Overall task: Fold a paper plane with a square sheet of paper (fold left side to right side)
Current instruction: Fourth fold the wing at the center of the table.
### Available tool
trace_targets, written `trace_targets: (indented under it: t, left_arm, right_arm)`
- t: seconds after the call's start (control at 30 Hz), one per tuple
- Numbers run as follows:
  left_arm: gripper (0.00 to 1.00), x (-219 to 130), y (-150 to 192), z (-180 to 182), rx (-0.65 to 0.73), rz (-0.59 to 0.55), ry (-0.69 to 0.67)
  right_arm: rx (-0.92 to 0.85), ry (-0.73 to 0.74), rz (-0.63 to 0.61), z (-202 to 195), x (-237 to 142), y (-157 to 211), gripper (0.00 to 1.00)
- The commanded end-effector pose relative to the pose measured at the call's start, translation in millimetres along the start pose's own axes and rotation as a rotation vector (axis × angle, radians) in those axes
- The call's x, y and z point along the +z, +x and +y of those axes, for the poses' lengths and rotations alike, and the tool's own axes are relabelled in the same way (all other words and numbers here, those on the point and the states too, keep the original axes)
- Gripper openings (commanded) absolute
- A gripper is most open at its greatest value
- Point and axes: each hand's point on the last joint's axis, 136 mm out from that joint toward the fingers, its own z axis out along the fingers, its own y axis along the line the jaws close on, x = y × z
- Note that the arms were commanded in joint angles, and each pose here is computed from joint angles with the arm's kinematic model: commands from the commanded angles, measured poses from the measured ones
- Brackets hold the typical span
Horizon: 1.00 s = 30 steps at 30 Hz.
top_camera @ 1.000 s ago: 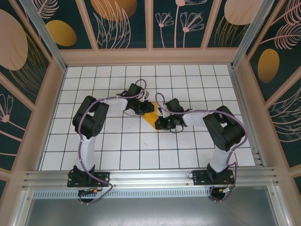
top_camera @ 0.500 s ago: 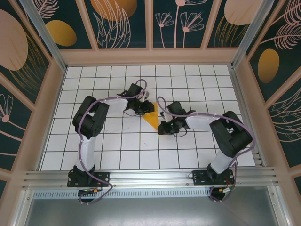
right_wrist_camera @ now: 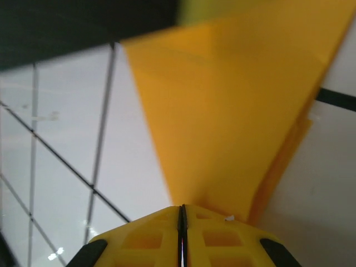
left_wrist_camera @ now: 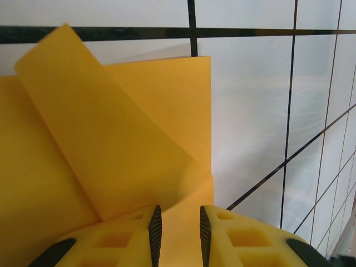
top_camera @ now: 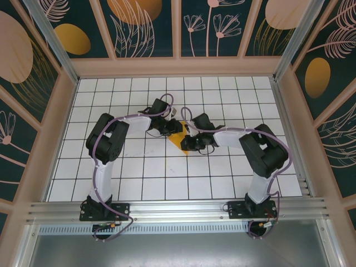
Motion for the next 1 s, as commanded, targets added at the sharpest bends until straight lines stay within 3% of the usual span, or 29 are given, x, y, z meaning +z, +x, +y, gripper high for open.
trace_targets:
  t: [0.0, 0.47, 0.97]
  left_arm:
    - [0.3, 7, 9, 34, -0.024, 0.012, -0.125]
    - [0.34, -9, -45, 41, 0.002, -0.074, -0.145]
    - [0.36, -20, -101, 55, 0.013, -0.129, -0.155]
  right_arm:
    - [0.015, 0.068, 0.022, -15, 4, 9, 0.13]
    - [0.089, 0.209, 0.202, -64, 5, 87, 0.09]
    - [0.106, 0.205, 0.198, -66, 6, 90, 0.07]
